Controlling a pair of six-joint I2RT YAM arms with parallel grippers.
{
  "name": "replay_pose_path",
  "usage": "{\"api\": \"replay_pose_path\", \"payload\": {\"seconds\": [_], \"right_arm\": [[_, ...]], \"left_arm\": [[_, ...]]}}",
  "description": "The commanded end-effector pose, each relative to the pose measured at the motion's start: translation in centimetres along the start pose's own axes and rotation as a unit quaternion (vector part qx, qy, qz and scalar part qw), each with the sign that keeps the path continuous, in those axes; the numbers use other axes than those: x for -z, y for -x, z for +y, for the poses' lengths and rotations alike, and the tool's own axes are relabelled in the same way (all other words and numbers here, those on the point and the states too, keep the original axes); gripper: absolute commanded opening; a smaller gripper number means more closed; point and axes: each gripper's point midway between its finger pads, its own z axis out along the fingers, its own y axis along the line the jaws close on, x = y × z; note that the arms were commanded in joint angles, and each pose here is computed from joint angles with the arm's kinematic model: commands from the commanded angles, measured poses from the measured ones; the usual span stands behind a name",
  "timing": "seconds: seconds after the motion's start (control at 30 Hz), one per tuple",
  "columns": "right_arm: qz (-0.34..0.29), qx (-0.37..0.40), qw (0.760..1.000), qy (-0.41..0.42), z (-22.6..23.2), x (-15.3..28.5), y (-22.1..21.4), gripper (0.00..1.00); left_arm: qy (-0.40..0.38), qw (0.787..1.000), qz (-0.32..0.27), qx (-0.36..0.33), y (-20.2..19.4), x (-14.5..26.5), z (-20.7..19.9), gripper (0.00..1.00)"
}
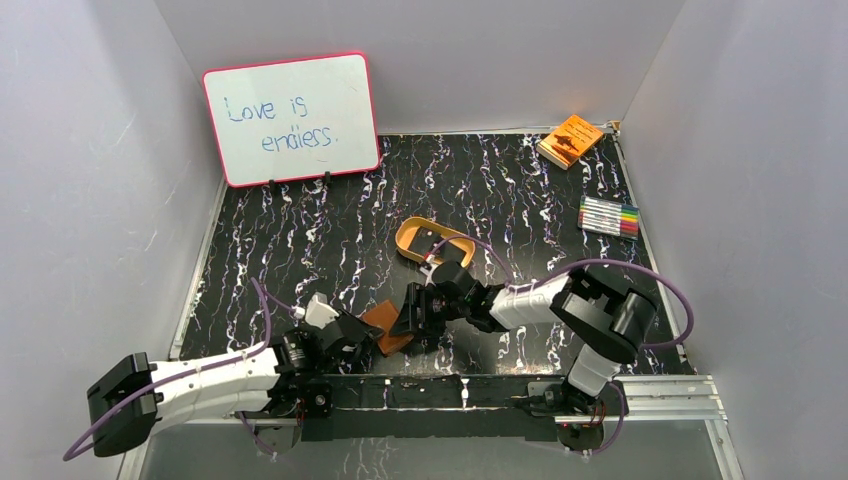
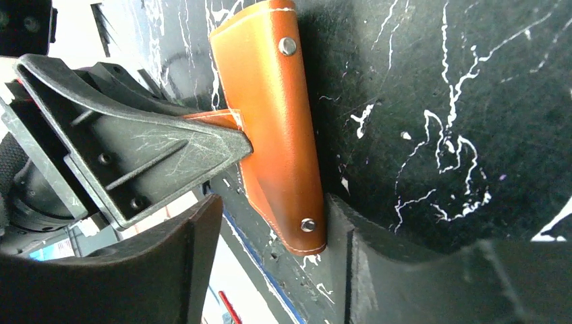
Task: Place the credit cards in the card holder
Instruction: Pick up the card holder from the center of the board.
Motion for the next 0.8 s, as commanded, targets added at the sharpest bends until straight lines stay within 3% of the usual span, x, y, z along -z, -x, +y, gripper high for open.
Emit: {"api": "replay_pose_path", "payload": {"seconds": [0.0, 0.23, 0.77], "right_arm": [[0.022, 0.008, 1.0, -0.009, -2.0, -0.9, -1.3, 0.63], [0.038, 0.014, 0.999, 0.032, -1.0, -1.4, -1.7, 0.47], [0.033, -0.013, 0.993, 0.109, 1.4, -2.3, -1.3, 0.43]], "left_arm": [[0.204, 0.973, 0.014, -0.103, 1.0, 0.6, 12.3, 0.09], [0.207, 0.973, 0.02, -0.099, 1.0, 0.5, 12.5, 0.09], [0.205, 0.973, 0.023, -0.1, 0.9, 0.5, 12.5, 0.08]]}}
